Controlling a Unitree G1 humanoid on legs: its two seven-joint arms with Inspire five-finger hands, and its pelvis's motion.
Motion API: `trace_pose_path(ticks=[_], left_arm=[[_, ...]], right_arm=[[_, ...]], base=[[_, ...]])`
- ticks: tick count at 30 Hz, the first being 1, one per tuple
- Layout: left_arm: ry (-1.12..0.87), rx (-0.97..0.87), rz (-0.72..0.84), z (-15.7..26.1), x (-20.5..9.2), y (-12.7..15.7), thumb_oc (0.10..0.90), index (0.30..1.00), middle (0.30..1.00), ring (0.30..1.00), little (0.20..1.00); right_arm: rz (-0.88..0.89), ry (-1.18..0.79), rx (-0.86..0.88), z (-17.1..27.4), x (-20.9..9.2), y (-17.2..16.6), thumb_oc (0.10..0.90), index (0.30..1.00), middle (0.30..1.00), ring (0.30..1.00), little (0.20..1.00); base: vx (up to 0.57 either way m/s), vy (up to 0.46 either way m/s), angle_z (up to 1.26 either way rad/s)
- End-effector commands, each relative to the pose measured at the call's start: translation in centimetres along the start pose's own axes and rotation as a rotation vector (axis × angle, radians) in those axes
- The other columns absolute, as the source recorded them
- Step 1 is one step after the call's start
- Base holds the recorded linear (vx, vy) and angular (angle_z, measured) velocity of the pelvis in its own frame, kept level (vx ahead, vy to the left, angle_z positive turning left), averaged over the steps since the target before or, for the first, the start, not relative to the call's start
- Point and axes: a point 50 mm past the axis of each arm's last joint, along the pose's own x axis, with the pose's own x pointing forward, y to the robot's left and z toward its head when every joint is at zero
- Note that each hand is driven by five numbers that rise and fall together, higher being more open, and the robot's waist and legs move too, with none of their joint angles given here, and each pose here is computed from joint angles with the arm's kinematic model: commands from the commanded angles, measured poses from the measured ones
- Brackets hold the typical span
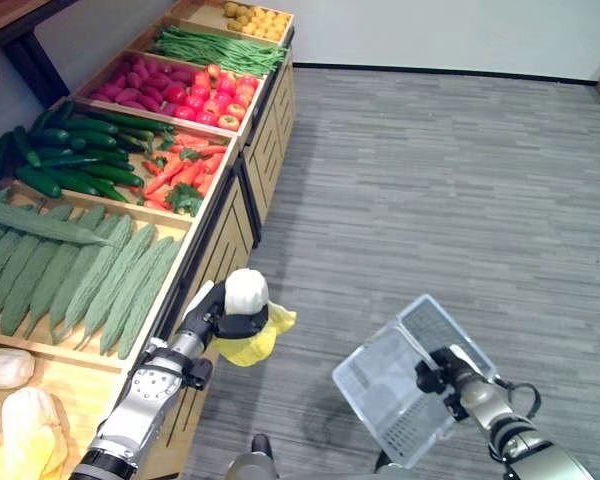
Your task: Get the vegetables into the basket
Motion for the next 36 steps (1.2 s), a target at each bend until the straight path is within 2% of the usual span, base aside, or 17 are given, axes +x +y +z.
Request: trace_pose_path(ticks=[1,8,10,12,14,19,26,27,36], left_arm=[[-0.196,0.176,-0.027,4.8,1.9,0.7,0.4,0.3,0.3,0.3,0.3],[-0.188,0.347,-0.041,5.7,3.6,0.3,0.4,0.3,0.3,0.3,0.3],[-0.228,0.52,-0.014,7.7,5.3,0.1,0.4,0.3,0.3,0.3,0.3],[-0.231,0.521,-0.013,7.8,5.4,0.1,0.4,0.3,0.3,0.3,0.3],[-0.277,0.636,0.012,9.6,6.4,-0.2,0.4,0.3,0.3,0.3,0.3],[-0.337,0.79,-0.036,11.7,8.1,-2.5,0.4,0.3,0.3,0.3,0.3],[-0.329,0.882,-0.133,11.5,9.9,-6.0,0.4,0.3,0.3,0.3,0.3],[-0.309,0.907,-0.17,10.8,10.3,-7.1,0.4,0.3,0.3,0.3,0.3],[-0.165,1.02,-0.256,6.9,11.5,-9.8,0.4,0.3,0.3,0.3,0.3]], right_arm=[[-0.105,-0.214,-0.023,7.5,0.5,-3.5,0.4,0.3,0.3,0.3,0.3],[-0.11,-0.322,-0.048,12.2,0.2,-3.7,0.4,0.3,0.3,0.3,0.3],[-0.122,-0.413,-0.098,15.9,-0.5,-3.6,0.4,0.3,0.3,0.3,0.3],[-0.124,-0.414,-0.097,15.9,-0.5,-3.6,0.4,0.3,0.3,0.3,0.3],[-0.142,-0.491,-0.129,18.6,-1.3,-3.5,0.4,0.3,0.3,0.3,0.3],[-0.113,-0.675,-0.187,23.7,-3.7,-1.6,0.4,0.3,0.3,0.3,0.3],[-0.065,-0.808,-0.222,26.7,-5.7,0.4,0.4,0.3,0.3,0.3,0.3],[-0.051,-0.861,-0.232,27.7,-6.6,0.9,0.4,0.3,0.3,0.3,0.3],[0.007,-1.063,-0.176,30.4,-10.2,2.2,0.4,0.3,0.3,0.3,0.3]], base=[[0.0,0.0,0.0],[0.0,0.0,0.0],[0.0,0.0,0.0],[0.0,0.004,-0.02],[0.0,0.014,-0.05],[-0.01,0.012,-0.07],[0.01,-0.001,-0.14],[-0.02,-0.003,-0.17],[0.0,-0.004,-0.15]])
